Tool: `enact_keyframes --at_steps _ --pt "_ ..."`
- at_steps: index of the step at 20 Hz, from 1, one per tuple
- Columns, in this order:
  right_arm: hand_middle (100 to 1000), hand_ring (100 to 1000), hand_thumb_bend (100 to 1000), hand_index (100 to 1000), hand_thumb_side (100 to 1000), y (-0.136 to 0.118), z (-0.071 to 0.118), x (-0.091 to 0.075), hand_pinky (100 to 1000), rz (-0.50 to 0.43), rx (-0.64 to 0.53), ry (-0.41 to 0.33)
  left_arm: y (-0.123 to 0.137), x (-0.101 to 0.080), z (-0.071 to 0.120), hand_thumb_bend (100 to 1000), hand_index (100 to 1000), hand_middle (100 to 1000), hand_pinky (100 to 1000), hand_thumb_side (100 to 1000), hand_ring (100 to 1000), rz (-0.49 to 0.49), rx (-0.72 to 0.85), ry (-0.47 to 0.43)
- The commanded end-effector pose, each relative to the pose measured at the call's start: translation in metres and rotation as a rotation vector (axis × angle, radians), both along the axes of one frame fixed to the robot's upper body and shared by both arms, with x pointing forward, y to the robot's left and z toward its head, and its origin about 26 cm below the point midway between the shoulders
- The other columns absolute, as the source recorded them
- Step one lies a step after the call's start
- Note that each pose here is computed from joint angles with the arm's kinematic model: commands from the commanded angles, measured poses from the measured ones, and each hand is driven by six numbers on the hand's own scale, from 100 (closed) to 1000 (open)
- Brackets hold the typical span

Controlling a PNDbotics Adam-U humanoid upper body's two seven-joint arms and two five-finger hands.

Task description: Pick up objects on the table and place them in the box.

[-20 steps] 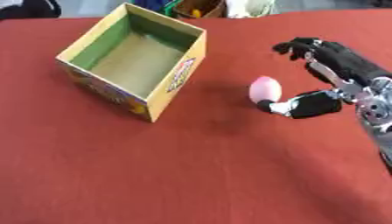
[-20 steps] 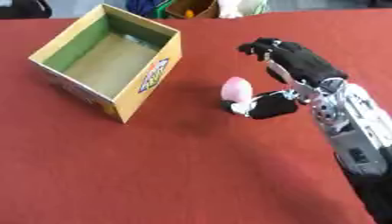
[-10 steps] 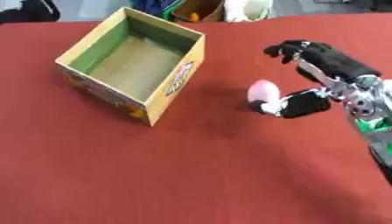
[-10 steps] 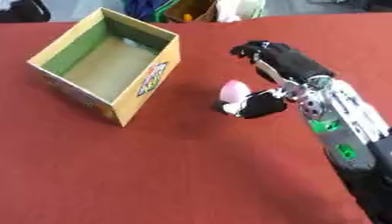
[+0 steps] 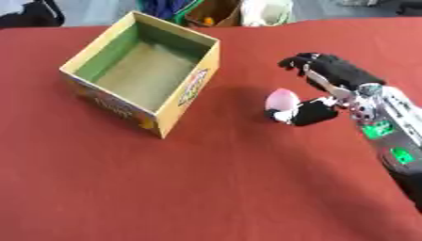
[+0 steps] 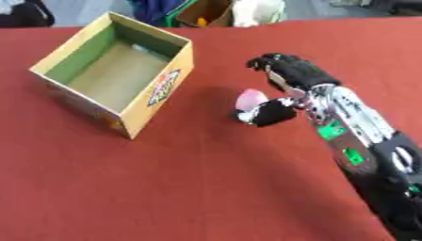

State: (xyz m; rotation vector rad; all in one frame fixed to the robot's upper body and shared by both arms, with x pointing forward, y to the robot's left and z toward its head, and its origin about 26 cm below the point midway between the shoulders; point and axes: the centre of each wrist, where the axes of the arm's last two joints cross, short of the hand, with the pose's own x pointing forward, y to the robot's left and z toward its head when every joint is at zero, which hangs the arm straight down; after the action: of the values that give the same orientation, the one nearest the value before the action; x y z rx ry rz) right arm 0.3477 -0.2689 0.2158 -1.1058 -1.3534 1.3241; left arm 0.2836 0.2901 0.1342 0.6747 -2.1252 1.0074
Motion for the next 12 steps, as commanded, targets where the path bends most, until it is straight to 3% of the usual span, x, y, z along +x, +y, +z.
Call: enact_keyframes --at_steps 1,12 --pt "813 774 529 931 517 -0.0024 0.0042 0.0028 628 -0.009 -0.011 -0.019 0.0002 -0.0007 0.0055 100 337 237 204 484 252 -0.008 0.01 -0.018" --pt "787 766 496 914 501 -0.0069 0.0004 0.0048 628 -0.034 -0.01 0.006 0.0001 -0.0006 0.0054 100 337 237 204 485 252 -0.009 0.009 -0.017"
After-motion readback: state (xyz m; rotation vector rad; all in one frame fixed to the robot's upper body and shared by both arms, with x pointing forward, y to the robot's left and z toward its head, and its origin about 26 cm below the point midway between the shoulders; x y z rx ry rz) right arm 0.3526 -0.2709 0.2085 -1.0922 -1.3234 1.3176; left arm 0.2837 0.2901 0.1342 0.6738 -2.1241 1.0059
